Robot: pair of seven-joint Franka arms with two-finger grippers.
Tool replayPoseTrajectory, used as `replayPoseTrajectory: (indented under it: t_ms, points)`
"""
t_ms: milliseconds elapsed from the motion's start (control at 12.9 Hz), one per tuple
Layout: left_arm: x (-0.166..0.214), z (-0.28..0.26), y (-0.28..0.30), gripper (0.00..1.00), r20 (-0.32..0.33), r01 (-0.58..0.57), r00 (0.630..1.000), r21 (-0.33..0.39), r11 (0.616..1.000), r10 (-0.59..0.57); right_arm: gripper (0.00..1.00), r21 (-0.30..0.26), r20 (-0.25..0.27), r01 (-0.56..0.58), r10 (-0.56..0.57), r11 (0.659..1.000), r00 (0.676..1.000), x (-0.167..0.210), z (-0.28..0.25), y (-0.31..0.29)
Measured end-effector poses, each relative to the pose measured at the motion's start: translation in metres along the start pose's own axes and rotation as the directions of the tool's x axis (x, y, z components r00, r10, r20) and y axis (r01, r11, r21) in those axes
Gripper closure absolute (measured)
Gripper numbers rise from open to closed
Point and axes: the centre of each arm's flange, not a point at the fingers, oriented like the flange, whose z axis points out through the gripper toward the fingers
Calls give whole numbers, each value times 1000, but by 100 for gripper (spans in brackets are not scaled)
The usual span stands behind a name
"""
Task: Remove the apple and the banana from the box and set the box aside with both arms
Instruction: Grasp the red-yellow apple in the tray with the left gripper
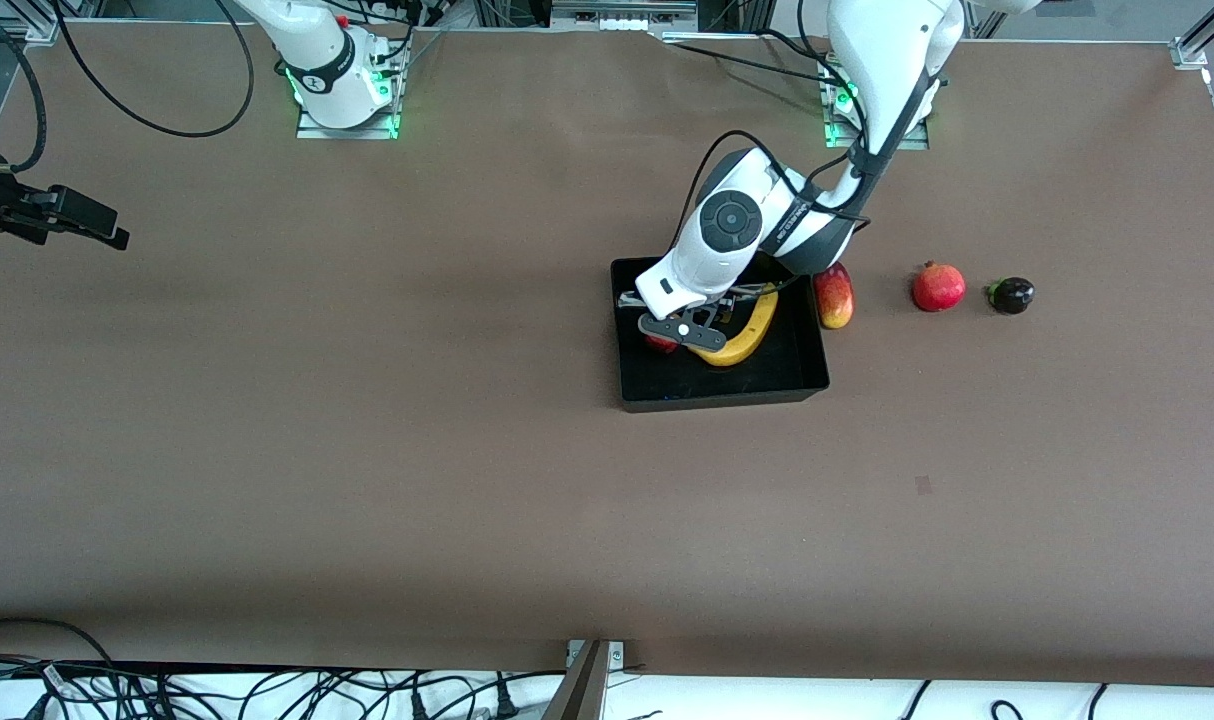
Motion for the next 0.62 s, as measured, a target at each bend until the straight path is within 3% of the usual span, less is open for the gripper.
replayPoseTrajectory:
  t_ms: [541,618]
  points:
    - [2,34,6,0,5,4,1000,-3,1000,-4,0,0,0,0,0,1000,1000,0,0,0]
    - [2,36,7,9,6,3,1000,-3,1000,-3,0,0,0,0,0,1000,1000,0,0,0]
